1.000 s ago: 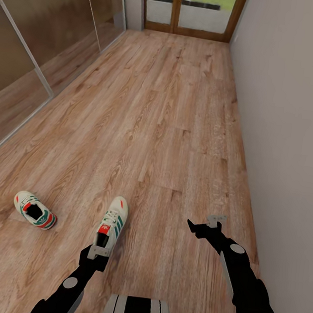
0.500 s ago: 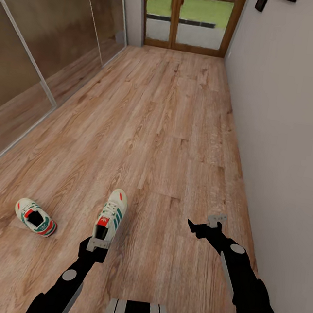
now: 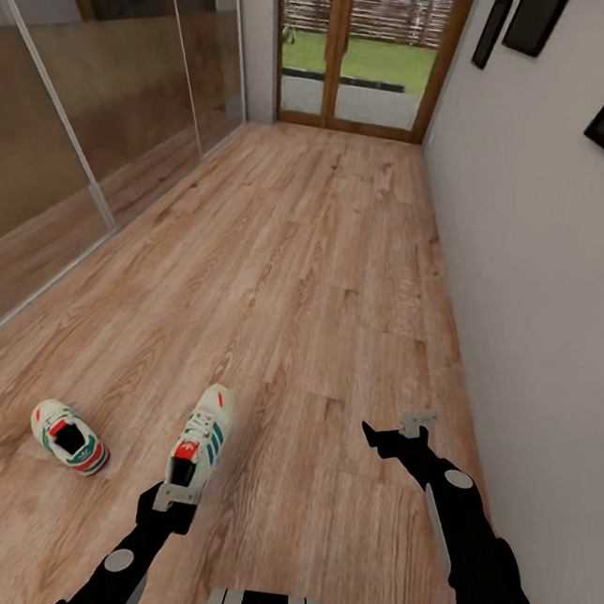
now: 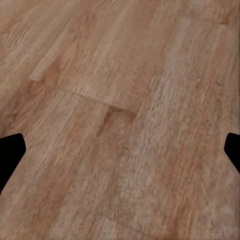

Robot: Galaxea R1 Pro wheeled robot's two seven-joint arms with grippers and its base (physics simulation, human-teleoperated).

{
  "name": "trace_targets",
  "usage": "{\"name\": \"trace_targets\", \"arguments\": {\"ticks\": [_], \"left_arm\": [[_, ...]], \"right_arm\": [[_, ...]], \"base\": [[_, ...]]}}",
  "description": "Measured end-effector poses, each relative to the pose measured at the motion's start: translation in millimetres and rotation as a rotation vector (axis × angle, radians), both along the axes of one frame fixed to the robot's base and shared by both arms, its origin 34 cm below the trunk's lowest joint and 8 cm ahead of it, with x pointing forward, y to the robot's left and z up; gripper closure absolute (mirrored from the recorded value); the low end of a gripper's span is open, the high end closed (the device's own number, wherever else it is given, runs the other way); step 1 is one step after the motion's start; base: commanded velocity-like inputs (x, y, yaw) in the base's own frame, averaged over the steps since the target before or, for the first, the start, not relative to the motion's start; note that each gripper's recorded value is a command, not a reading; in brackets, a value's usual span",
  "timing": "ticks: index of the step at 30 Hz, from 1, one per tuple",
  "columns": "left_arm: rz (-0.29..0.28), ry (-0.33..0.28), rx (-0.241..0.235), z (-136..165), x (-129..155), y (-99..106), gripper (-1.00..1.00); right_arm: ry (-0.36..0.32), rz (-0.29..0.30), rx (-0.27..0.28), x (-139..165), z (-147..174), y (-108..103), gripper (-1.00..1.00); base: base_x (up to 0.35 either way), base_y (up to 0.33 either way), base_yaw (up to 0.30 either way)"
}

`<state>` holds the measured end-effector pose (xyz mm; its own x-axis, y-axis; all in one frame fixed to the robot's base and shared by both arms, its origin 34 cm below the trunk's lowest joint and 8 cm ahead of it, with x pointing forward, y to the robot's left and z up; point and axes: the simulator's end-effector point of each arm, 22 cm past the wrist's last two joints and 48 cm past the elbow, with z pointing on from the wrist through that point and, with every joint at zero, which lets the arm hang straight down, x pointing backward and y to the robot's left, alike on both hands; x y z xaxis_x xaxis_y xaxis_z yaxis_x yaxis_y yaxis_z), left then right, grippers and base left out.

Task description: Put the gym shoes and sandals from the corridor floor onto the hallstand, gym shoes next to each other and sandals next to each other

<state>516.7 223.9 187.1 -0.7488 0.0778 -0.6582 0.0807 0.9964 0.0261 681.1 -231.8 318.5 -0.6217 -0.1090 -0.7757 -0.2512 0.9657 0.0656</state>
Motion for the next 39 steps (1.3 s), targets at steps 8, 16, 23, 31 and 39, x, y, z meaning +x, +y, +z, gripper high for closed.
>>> {"name": "trace_targets", "arguments": {"ticks": [8,16,23,31,39], "left_arm": [[0.056,-0.043,0.007,16.2,1.2,19.2,1.00],[0.077,-0.059,0.009,25.4,-7.0,26.9,1.00],[0.076,-0.120,0.006,36.8,-23.6,27.5,1.00],[0.092,-0.167,-0.003,50.4,-42.4,29.4,1.00],[0.103,-0.176,-0.008,67.6,-67.5,30.6,1.00]], "right_arm": [[-0.045,-0.001,-0.003,7.8,27.7,-1.8,-1.00],[-0.072,0.003,-0.028,7.0,47.3,-7.7,-1.00],[-0.037,0.009,-0.109,-44.7,21.8,-20.4,-1.00],[-0.070,-0.035,-0.153,-128.9,-21.8,-32.9,-1.00],[-0.048,-0.192,-0.129,-204.4,-57.2,-84.6,-1.00]], "base": [[0.000,0.000,0.000],[0.000,0.000,0.000],[0.000,0.000,0.000],[0.000,0.000,0.000],[0.000,0.000,0.000]]}}
